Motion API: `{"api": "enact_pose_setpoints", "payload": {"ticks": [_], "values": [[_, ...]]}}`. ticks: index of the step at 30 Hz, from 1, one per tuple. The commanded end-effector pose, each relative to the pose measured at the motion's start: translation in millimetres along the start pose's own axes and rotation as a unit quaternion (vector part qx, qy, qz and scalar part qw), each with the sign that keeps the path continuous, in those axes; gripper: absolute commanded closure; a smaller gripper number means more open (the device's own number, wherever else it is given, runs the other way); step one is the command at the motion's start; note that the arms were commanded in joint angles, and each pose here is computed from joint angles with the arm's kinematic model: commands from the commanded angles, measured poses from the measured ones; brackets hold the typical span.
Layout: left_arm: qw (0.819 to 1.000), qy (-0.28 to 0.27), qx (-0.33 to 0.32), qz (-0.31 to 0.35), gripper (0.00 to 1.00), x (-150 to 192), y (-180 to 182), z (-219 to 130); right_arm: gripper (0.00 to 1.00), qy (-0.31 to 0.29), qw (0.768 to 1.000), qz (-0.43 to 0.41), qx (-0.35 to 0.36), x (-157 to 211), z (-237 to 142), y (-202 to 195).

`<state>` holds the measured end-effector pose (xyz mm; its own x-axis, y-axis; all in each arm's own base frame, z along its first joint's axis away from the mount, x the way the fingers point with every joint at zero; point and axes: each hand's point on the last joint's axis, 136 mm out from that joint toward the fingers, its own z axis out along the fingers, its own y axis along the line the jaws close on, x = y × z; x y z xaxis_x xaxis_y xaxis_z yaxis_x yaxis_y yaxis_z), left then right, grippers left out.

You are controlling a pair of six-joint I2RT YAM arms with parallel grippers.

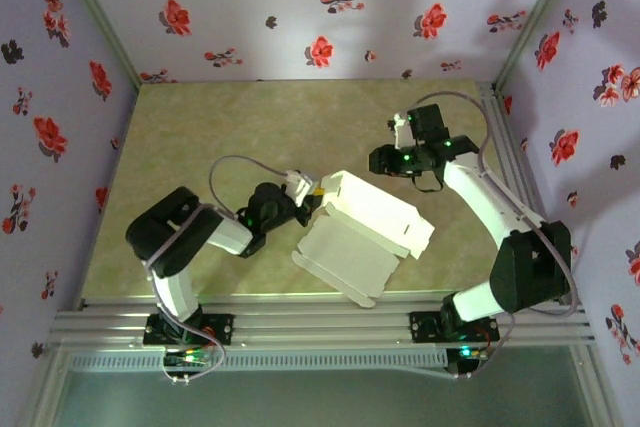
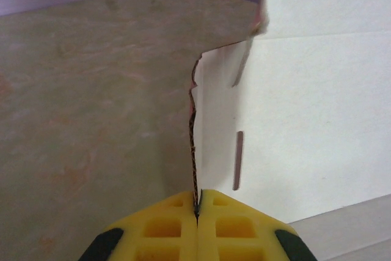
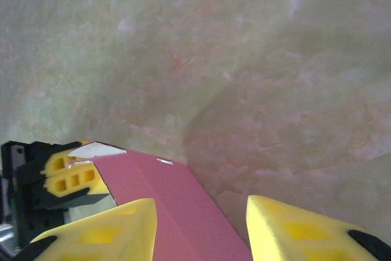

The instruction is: Fold the paper box

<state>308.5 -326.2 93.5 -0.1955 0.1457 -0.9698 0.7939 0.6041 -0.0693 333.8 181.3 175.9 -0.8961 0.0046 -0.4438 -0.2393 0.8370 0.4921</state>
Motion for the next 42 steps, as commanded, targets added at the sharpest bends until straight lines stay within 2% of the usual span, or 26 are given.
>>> {"api": "enact_pose_setpoints", "payload": {"ticks": [1,9,31,42], "values": [[0.998,-0.050,0.011,0.041,1.00,-20.4,-4.4,8.1,0.57,0.012,0.999,0.021,-0.029,7.3,5.2,2.5],[0.999,-0.043,0.014,0.030,1.00,-17.0,-2.0,7.9,0.56,0.021,0.997,0.042,-0.061,16.4,18.4,2.5],[0.999,-0.027,0.040,0.015,0.98,-15.3,7.7,18.2,0.53,0.009,0.992,0.038,-0.122,30.2,14.7,18.6],[0.998,-0.028,0.062,-0.009,0.98,-19.5,0.7,21.1,0.53,0.015,0.995,0.030,-0.097,42.9,24.9,13.0]]}}
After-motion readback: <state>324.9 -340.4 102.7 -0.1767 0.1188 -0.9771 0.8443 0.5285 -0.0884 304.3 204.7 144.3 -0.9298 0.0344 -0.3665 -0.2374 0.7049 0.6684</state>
